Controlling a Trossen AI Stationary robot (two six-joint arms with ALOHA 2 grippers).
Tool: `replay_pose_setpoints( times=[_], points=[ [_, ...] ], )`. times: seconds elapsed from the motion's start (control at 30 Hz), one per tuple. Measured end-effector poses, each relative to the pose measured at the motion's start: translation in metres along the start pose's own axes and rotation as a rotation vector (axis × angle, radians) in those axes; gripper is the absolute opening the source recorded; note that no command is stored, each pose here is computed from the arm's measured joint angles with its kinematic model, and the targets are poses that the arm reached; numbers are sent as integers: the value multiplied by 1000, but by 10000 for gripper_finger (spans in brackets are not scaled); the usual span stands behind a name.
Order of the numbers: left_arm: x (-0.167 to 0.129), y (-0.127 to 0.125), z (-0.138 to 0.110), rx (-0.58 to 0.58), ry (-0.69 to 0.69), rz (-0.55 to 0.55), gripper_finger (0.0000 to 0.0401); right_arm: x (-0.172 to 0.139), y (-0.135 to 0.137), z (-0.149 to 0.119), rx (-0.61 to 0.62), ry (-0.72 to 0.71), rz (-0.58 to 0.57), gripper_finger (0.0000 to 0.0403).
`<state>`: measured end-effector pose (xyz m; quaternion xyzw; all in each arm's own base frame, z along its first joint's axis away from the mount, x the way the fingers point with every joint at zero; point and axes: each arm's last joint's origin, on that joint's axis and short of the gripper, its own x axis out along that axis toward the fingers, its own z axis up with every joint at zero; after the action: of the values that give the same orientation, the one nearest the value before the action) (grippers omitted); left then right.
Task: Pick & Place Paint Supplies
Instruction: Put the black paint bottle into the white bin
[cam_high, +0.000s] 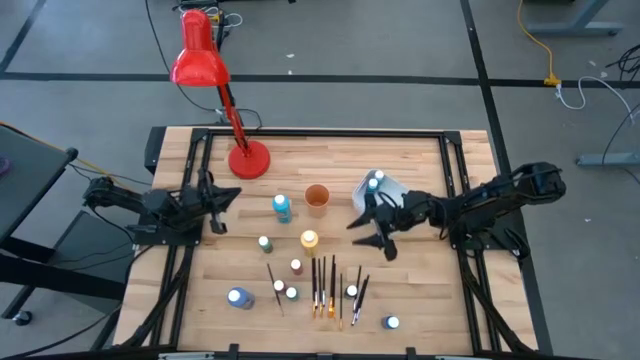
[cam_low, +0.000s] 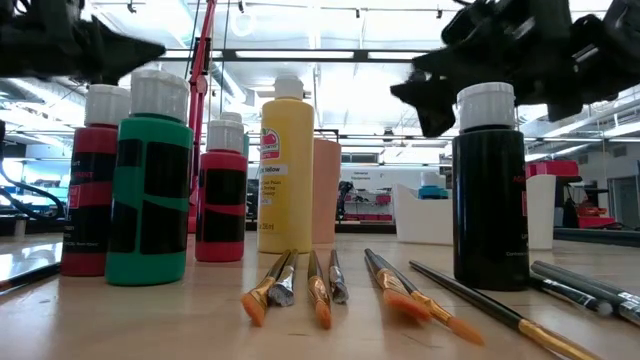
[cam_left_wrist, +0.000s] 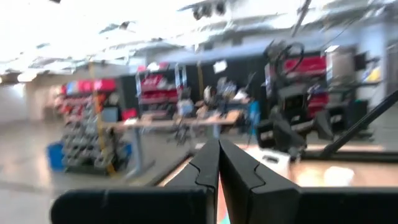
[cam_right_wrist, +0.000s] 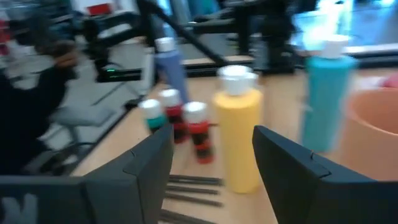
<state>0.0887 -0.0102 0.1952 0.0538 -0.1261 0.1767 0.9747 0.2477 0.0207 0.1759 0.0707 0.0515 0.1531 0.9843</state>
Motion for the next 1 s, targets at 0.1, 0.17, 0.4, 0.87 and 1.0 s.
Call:
replay_pose_setpoints(
  times=[0.1,0.17,0.4,0.87,1.0],
  points=[
    [0,0,7,-28,-77,-50,25,9,13,8,-50,-25,64,219],
    [0,-1,9,-43,-100,-88,39,16,21,13,-88,-36,124,216],
    [0,-1,11,-103,-127,-113,100,48,41,23,-161,-5,330,215],
    [1,-6,29,-125,-227,-341,123,98,46,-14,-208,186,614,214],
    [3,-8,29,-88,-232,-338,121,99,44,-22,-242,207,610,214]
  ],
)
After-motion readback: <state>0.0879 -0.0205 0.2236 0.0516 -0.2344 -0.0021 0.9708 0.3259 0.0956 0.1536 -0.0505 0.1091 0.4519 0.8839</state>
